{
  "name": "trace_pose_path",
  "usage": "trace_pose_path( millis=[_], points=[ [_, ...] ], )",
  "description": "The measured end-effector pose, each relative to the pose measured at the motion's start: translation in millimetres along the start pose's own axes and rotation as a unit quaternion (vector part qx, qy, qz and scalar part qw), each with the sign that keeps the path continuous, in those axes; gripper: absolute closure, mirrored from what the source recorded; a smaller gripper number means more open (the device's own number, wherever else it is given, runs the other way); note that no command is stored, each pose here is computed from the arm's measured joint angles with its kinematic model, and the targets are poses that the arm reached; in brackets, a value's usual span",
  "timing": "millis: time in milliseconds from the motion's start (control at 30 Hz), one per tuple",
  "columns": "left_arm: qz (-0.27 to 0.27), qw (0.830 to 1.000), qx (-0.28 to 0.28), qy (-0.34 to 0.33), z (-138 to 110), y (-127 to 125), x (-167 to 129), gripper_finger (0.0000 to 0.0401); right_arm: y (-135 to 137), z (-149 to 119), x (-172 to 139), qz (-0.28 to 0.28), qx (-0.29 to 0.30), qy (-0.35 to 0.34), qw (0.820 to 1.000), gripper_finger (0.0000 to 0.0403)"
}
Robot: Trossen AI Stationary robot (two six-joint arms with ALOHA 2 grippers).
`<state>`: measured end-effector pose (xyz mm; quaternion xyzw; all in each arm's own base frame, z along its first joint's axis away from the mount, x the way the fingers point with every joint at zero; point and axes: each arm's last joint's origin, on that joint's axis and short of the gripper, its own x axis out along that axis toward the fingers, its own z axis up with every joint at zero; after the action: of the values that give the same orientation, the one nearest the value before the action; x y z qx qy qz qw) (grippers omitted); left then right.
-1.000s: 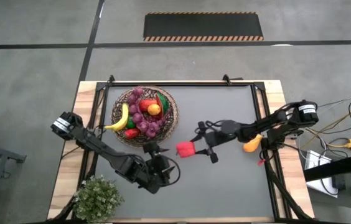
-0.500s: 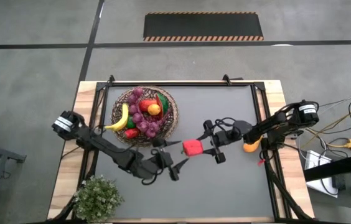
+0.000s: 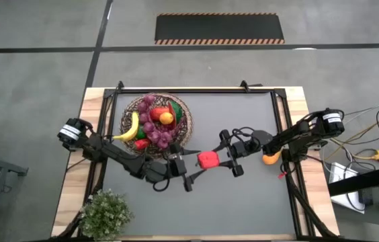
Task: Build produce basket
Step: Put the bell pepper into the wire basket
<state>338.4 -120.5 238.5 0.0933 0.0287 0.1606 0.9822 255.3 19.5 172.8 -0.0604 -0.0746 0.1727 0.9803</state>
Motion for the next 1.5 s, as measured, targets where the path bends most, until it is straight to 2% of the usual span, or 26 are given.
trace_pose_path(
  millis=[200,333,467,633,767,900,1000,1100,1200,1333,1400,1500],
  points=[
    [-0.013,1.0,-0.008,-0.007,2.1,-0.4,0.6,0.014,-0.8,1.8,2.0,0.0,0.011,-0.004,1.0,0.0191],
    [-0.013,1.0,-0.019,-0.007,2.1,-0.4,0.7,0.0169,-0.8,1.8,2.0,0.001,0.02,-0.004,1.0,0.0168],
    [-0.008,0.999,-0.035,-0.009,2.9,-0.2,0.5,0.0173,-1.4,3.3,3.6,0.002,0.057,-0.007,0.998,0.0129],
    [-0.002,0.999,-0.052,-0.007,2.5,0.4,0.7,0.0174,-4.8,4.3,2.5,-0.007,0.067,-0.007,0.998,0.0087],
    [0.027,0.995,-0.092,0.012,8.7,8.1,-4.7,0.0175,-15.0,9.8,-2.5,-0.029,0.084,-0.005,0.996,0.007],
    [0.065,0.986,-0.141,0.06,15.4,22.0,-16.5,0.0175,-27.3,14.5,-10.4,-0.057,0.122,0.04,0.99,0.0065],
    [0.092,0.97,-0.192,0.116,27.3,41.7,-29.3,0.0176,-37.8,22.2,-18.2,-0.082,0.143,0.087,0.982,0.0069],
    [0.137,0.948,-0.208,0.199,41.5,71.6,-47.2,0.0176,-46.8,29.2,-27.3,-0.119,0.137,0.153,0.971,0.0074],
    [0.188,0.912,-0.226,0.285,60.0,113.1,-63.3,0.0176,-52.2,38.8,-35.2,-0.16,0.113,0.21,0.958,0.0075],
    [0.248,0.855,-0.25,0.381,74.6,171.1,-72.7,0.0176,-54.3,48.6,-41.7,-0.208,0.066,0.252,0.943,0.0075],
    [0.243,0.834,-0.262,0.421,75.7,195.1,-70.1,0.0176,-55.3,49.4,-43.1,-0.226,0.051,0.259,0.938,0.0075],
    [0.208,0.821,-0.283,0.45,73.8,226.8,-62.6,0.0176,-56.2,46.9,-45.4,-0.23,0.042,0.266,0.935,0.0075]
  ],
)
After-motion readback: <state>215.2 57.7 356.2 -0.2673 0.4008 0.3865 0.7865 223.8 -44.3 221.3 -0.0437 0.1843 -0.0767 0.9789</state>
